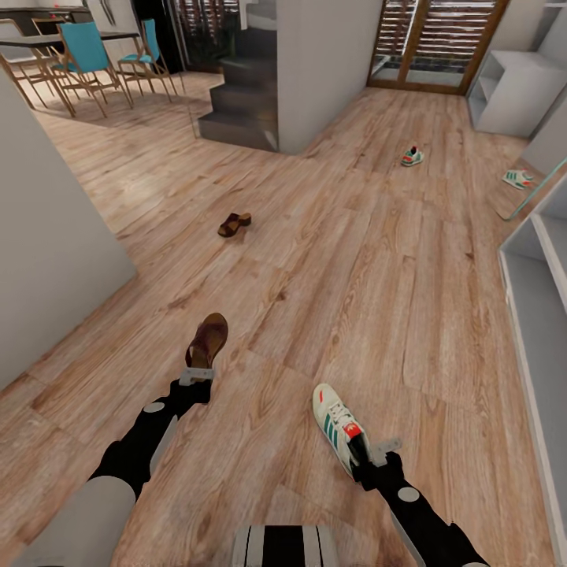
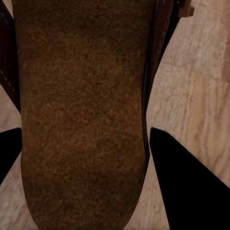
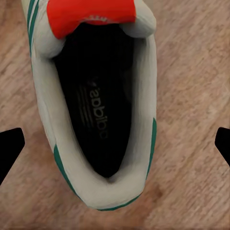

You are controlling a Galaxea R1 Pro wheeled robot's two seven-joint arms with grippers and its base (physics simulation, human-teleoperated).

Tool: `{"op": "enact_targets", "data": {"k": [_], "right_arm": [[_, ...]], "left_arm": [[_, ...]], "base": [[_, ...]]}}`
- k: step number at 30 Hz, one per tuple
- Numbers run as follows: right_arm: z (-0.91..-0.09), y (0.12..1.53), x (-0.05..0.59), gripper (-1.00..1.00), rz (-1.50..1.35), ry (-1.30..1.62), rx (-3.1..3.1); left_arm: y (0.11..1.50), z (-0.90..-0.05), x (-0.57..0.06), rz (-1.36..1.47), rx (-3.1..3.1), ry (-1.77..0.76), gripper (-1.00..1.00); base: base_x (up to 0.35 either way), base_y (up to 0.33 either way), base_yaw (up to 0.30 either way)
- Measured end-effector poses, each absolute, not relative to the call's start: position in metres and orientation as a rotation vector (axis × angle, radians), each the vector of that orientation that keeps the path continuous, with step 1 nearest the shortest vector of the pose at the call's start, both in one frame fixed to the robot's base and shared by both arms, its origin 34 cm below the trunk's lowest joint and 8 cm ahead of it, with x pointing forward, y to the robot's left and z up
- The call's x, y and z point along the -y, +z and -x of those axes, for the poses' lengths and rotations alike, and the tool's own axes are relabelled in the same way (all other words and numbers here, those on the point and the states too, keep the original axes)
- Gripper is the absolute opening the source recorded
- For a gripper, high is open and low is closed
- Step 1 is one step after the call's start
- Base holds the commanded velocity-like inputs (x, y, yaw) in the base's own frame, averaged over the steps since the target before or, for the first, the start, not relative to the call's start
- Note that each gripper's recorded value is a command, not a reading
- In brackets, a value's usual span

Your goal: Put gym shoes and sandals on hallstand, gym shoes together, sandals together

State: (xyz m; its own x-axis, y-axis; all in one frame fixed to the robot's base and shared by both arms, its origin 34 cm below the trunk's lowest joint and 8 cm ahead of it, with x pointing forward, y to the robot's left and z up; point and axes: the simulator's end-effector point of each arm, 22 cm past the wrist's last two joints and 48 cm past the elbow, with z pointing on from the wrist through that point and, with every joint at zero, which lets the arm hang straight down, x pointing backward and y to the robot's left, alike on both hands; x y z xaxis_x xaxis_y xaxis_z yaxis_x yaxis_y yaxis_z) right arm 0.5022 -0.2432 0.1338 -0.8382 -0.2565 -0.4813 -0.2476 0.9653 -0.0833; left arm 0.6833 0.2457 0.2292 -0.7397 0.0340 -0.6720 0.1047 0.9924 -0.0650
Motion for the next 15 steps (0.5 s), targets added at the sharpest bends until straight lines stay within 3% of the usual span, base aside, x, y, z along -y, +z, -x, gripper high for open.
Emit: {"op": "enact_targets", "data": {"k": [15], "right_arm": [[-0.486, 0.115, 0.244, 1.0, 0.362, -0.018, -2.649]], "left_arm": [[0.203, -0.672, -0.246, -0.094, -2.443, -0.13, -1.0]], "base": [[0.0, 0.0, 0.0]]}}
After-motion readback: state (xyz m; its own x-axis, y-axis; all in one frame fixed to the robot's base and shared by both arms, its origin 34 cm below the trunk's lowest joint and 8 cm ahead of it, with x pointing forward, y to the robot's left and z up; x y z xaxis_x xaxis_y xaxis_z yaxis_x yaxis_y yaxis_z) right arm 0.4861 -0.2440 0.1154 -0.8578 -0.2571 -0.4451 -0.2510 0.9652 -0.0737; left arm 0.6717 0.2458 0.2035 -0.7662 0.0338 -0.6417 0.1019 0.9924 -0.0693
